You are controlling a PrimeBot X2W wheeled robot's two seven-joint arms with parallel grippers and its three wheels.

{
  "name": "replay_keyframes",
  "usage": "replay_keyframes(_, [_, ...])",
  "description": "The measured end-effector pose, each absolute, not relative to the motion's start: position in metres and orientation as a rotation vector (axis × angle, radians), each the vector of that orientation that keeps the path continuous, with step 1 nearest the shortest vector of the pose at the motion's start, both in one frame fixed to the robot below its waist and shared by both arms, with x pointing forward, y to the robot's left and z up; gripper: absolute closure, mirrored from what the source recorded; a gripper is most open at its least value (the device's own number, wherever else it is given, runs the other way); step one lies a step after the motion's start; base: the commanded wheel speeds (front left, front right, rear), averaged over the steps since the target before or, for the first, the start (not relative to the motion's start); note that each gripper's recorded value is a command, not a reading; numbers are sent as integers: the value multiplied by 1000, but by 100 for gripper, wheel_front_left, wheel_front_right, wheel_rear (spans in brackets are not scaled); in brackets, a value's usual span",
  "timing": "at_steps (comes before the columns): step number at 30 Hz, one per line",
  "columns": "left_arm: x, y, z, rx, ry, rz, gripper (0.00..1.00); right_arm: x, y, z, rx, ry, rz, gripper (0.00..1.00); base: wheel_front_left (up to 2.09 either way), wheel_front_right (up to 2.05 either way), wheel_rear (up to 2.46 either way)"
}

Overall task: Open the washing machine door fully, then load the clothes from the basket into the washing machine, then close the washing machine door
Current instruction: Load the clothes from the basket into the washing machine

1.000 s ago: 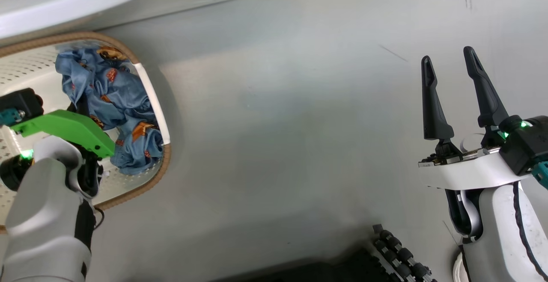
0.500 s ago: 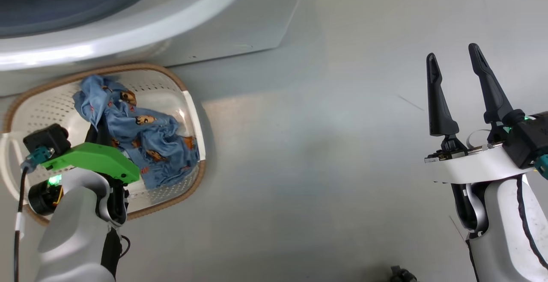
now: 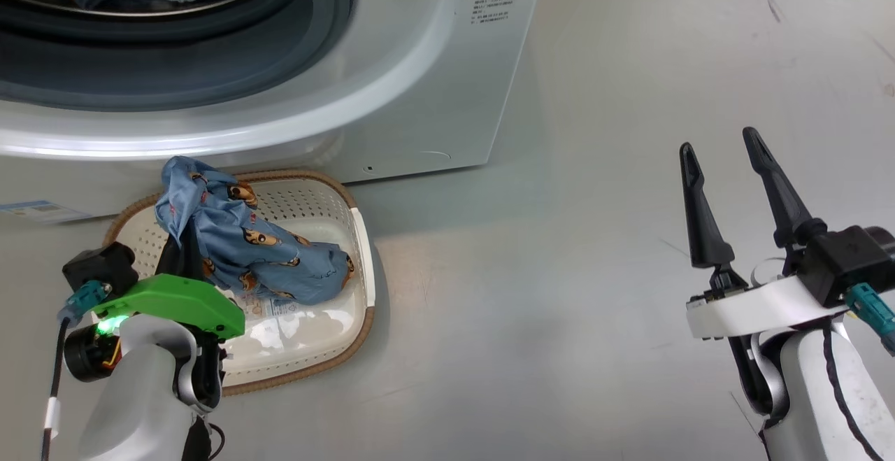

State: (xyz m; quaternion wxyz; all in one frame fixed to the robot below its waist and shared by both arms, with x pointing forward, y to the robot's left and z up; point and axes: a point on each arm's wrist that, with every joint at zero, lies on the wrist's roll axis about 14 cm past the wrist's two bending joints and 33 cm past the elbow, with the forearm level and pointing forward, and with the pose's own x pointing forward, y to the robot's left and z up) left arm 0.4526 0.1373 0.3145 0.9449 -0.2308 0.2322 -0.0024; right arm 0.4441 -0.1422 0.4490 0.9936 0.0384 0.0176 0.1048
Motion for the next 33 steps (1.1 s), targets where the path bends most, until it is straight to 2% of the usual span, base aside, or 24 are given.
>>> replay_keyframes(8, [444,151,371,-439,319,-12,100,416,-139,460,64,36,232,0,0,0,0])
replay_keyframes(26, [358,188,428,-370,163,73,100,349,-107,484,87,3,329,0,0,0,0])
replay_keyframes(33, [335,192,447,-363,97,81,100,334,-112,497,64,-39,335,0,0,0,0])
